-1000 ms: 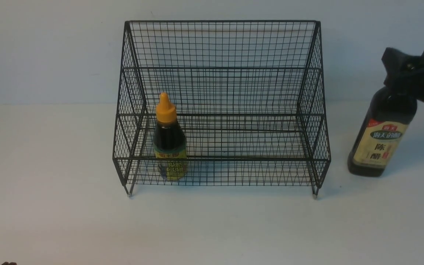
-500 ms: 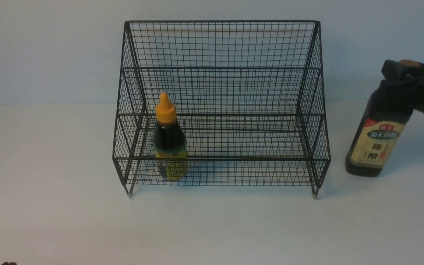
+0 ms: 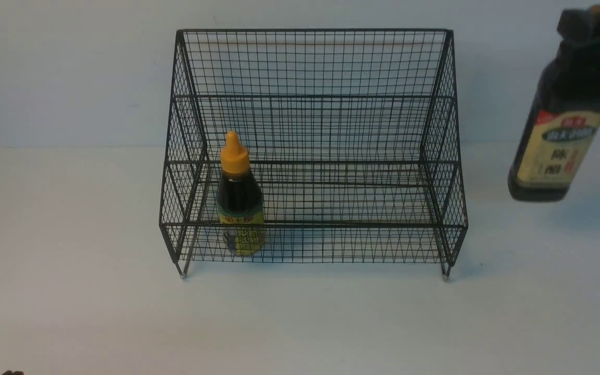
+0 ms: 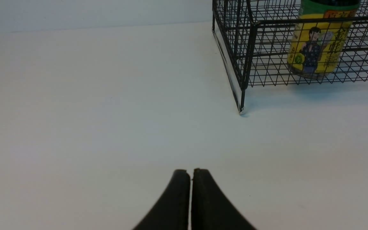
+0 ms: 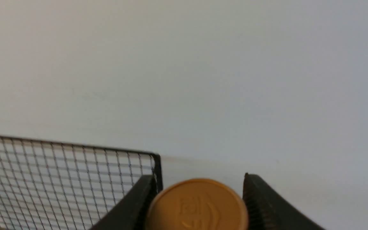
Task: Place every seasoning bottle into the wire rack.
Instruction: Use the right arm to put the condiment bottle back on the shelf
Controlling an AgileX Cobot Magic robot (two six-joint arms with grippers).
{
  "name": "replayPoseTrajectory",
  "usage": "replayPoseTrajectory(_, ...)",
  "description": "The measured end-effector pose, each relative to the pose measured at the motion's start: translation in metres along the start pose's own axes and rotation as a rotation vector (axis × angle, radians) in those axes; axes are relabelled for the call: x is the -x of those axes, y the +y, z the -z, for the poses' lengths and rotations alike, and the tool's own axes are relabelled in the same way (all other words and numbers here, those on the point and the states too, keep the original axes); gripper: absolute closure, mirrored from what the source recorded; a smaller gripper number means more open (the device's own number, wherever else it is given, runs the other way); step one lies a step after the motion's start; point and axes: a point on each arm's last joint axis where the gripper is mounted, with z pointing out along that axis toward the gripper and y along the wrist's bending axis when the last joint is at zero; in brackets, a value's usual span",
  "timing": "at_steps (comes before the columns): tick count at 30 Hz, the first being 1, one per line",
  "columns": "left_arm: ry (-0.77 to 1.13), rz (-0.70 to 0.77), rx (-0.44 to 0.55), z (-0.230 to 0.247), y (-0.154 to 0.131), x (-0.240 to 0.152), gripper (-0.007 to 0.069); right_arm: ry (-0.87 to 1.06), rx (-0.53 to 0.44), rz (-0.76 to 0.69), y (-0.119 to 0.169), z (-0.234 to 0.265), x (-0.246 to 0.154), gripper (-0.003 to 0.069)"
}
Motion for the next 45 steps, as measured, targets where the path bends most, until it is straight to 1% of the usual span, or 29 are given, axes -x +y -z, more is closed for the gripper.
replayPoseTrajectory(6, 0.0, 0.0, 0.0, 0.0, 0.0, 0.0, 0.063, -0.047, 0.057, -0.004, 0.021, 0.002, 0.037, 0.0338)
replayPoseTrajectory(9, 0.0, 0.0, 0.0, 0.0, 0.0, 0.0, 0.063, -0.101, 0.107, -0.022, 0.037, 0.005, 0.059, 0.0338)
replayPoseTrajectory(10, 0.0, 0.0, 0.0, 0.0, 0.0, 0.0, 0.063, -0.106, 0.111, -0.023, 0.038, 0.005, 0.06, 0.0338)
replayPoseTrajectory(11, 0.0, 0.0, 0.0, 0.0, 0.0, 0.0, 0.063, -0.139, 0.141, -0.032, 0.046, 0.007, 0.069, 0.0338)
replayPoseTrajectory(15, 0.0, 0.0, 0.0, 0.0, 0.0, 0.0, 0.063, -0.18, 0.178, -0.086, 0.055, 0.004, 0.079, 0.0338)
replayPoseTrajectory(16, 0.0, 0.0, 0.0, 0.0, 0.0, 0.0, 0.063, -0.186, 0.19, -0.121, 0.058, -0.001, 0.08, 0.0338)
replayPoseTrajectory(18, 0.0, 0.0, 0.0, 0.0, 0.0, 0.0, 0.063, -0.18, 0.195, -0.136, 0.06, -0.006, 0.078, 0.0338)
replayPoseTrajectory(23, 0.0, 0.0, 0.0, 0.0, 0.0, 0.0, 0.063, -0.071, 0.21, -0.191, 0.072, -0.044, 0.043, 0.0339)
replayPoseTrajectory(27, 0.0, 0.0, 0.0, 0.0, 0.0, 0.0, 0.063, -0.054, 0.215, -0.205, 0.075, -0.06, 0.028, 0.0339)
replayPoseTrajectory(32, 0.0, 0.0, 0.0, 0.0, 0.0, 0.0, 0.063, -0.07, 0.224, -0.207, 0.077, -0.067, 0.025, 0.0339)
replayPoseTrajectory(37, 0.0, 0.0, 0.0, 0.0, 0.0, 0.0, 0.063, -0.037, 0.216, -0.205, 0.077, -0.073, 0.016, 0.0339)
replayPoseTrajectory(43, 0.0, 0.0, 0.0, 0.0, 0.0, 0.0, 0.063, 0.008, 0.175, -0.238, 0.068, -0.078, 0.008, 0.0339)
replayPoseTrajectory(45, 0.0, 0.0, 0.0, 0.0, 0.0, 0.0, 0.063, 0.071, 0.156, -0.227, 0.066, -0.08, 0.001, 0.0339)
